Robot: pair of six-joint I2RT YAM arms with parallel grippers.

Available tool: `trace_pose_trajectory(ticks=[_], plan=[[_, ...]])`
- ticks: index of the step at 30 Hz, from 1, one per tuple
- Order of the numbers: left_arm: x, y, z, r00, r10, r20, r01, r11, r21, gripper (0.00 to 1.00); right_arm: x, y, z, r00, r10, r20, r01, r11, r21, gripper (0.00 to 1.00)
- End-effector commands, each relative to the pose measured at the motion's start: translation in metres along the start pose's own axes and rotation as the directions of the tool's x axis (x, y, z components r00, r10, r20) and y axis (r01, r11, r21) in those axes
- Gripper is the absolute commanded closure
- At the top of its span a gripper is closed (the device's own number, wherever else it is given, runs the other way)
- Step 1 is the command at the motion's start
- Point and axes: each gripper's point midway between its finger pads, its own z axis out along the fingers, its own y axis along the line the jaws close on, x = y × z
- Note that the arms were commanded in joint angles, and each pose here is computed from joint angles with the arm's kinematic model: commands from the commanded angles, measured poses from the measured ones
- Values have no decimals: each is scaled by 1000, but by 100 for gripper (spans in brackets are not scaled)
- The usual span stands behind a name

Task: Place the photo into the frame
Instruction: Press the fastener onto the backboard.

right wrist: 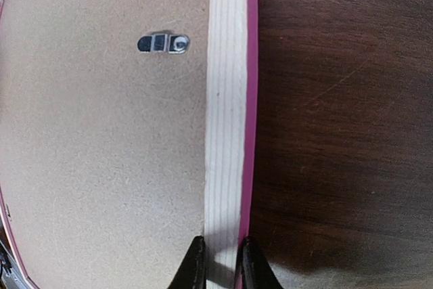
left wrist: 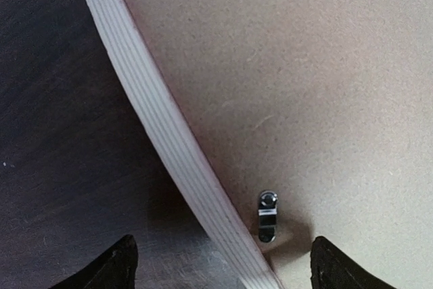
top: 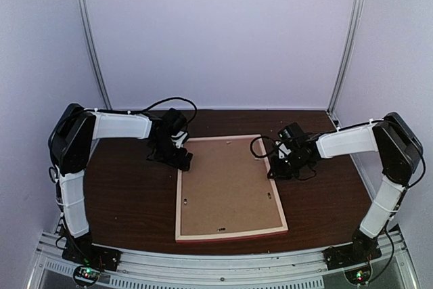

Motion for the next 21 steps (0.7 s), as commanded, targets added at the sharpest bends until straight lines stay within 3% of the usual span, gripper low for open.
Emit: trace_pose_trajectory(ticks=[1, 11, 21], plan=[[-8, 5, 0, 1000, 24, 12, -24, 999, -36, 13, -10, 20, -1, 1000, -19, 13, 20, 998, -64, 85], [-9, 6, 14, 1000, 5, -13, -5, 1000, -9, 26, -5, 17, 0, 1000, -25, -1, 25, 998, -58, 85], [-2, 13, 22, 998, -39, -42, 39, 999, 4, 50, -3, 17, -1, 999, -32, -3, 32, 998, -54, 85]])
